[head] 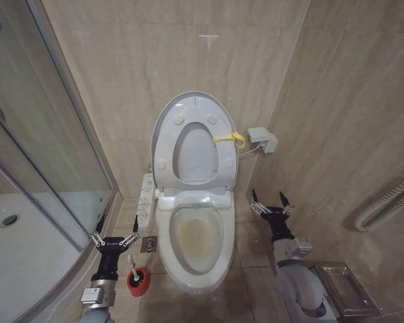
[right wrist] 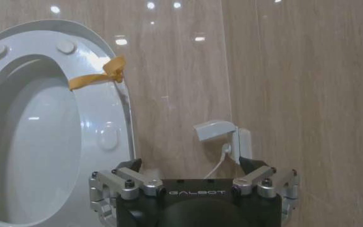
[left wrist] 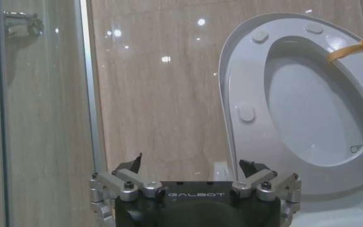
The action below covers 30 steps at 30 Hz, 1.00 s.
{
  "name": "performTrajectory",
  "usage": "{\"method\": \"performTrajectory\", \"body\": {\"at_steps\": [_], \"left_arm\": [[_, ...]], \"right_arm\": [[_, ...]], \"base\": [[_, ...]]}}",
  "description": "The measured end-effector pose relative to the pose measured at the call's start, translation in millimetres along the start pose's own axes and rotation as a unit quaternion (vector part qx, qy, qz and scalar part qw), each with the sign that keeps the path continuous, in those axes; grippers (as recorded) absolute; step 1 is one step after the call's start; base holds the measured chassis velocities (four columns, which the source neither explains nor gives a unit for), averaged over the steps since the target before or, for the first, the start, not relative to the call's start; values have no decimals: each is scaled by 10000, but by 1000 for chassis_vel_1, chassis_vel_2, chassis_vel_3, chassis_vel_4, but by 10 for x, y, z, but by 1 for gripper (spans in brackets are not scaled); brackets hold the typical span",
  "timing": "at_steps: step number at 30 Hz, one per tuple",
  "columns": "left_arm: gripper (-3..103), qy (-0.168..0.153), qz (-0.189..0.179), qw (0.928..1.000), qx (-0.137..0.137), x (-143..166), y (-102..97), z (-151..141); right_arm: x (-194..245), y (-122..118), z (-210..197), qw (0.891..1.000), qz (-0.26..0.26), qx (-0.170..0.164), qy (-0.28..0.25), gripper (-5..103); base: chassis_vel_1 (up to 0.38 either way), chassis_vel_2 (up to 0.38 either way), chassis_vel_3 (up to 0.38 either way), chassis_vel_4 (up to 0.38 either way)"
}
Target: Open the toilet lid, clean the toilet bowl with a toilet brush, close the toilet lid, and flush.
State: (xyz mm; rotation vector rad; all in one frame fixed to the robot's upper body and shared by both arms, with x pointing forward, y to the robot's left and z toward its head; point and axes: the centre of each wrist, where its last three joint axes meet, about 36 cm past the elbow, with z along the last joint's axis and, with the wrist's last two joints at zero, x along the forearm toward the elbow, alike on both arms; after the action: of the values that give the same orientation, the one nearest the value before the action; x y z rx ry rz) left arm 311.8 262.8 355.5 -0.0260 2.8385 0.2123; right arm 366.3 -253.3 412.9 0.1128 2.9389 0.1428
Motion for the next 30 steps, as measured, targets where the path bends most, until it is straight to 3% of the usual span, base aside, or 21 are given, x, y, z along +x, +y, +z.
{"method": "performTrajectory", "body": {"at_steps": [14, 26, 29, 30], "left_arm": [[100, 3, -1, 10000, 1, 1, -1, 0], [100, 7, -1, 10000, 1, 1, -1, 0], [100, 7, -1, 10000, 1, 1, -1, 0], [100, 8, 0, 10000, 3, 1, -2, 0]], "right_arm": [[38, -22, 15, 10000, 27, 13, 38, 100], [1182, -701, 45, 9931, 786, 489, 721, 100], [1390, -813, 5, 9908, 871, 620, 829, 100], [1477, -788, 73, 9930, 646, 568, 815, 100]], "base": [[0, 0, 0, 0], [0, 0, 0, 0], [0, 0, 0, 0], [0, 0, 0, 0]]}}
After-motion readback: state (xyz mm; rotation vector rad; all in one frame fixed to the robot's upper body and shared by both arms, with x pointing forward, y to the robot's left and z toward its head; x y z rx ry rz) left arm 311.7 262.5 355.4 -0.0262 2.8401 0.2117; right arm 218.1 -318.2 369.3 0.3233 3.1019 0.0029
